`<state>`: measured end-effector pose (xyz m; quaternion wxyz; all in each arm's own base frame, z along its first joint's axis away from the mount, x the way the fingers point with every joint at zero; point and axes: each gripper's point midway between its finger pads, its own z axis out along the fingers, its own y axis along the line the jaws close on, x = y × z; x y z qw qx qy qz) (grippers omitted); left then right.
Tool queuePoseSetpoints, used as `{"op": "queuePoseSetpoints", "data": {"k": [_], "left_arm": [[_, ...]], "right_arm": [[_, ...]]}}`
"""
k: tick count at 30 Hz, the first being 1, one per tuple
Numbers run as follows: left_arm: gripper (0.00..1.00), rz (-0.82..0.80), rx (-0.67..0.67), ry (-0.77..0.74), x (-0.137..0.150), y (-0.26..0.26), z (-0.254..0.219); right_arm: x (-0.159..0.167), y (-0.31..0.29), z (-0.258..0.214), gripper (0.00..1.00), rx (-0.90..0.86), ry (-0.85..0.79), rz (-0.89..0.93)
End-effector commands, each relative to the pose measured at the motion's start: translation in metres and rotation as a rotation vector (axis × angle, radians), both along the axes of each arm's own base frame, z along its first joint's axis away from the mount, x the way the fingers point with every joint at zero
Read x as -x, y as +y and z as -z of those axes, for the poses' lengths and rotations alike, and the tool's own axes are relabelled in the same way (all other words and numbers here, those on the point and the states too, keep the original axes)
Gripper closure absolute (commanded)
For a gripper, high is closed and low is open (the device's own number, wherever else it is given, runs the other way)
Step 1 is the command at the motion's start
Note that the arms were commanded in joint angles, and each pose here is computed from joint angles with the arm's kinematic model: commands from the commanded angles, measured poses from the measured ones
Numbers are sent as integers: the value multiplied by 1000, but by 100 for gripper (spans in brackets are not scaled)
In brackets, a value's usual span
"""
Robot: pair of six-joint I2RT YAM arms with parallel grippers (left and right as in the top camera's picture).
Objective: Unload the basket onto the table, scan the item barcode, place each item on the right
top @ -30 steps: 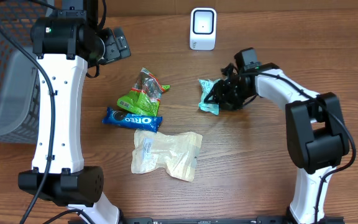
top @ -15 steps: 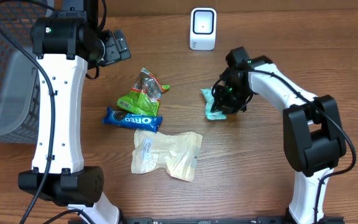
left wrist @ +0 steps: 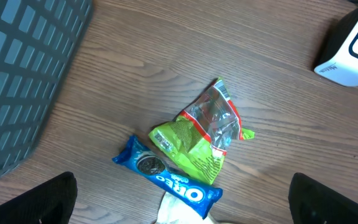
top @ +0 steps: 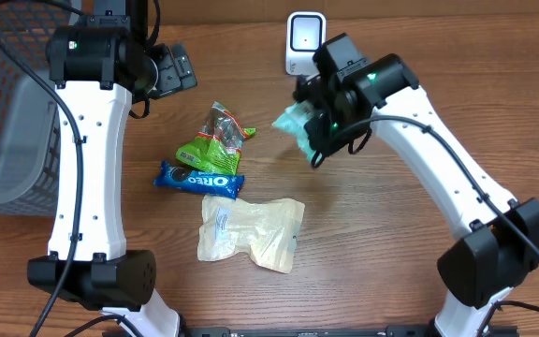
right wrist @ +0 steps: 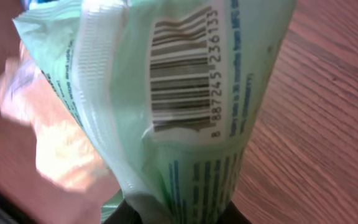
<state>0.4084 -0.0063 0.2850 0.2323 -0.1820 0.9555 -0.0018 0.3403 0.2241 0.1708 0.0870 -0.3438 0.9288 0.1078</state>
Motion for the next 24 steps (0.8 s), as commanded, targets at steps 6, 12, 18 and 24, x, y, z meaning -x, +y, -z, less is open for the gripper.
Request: {"op": "queuePoseSetpoints", "data": {"k": [6, 12, 18, 24], "left_arm": [[0, 14, -3, 5, -3, 0, 3], [0, 14, -3, 5, -3, 0, 3], [0, 14, -3, 5, -3, 0, 3], [0, 14, -3, 5, -3, 0, 3]], "right_arm": [[14, 9, -49, 96, 7, -122, -251], [19, 17, -75, 96, -16, -216, -348], [28, 15, -109, 96, -60, -318, -395], [51, 16, -153, 96, -156, -445, -513]]}}
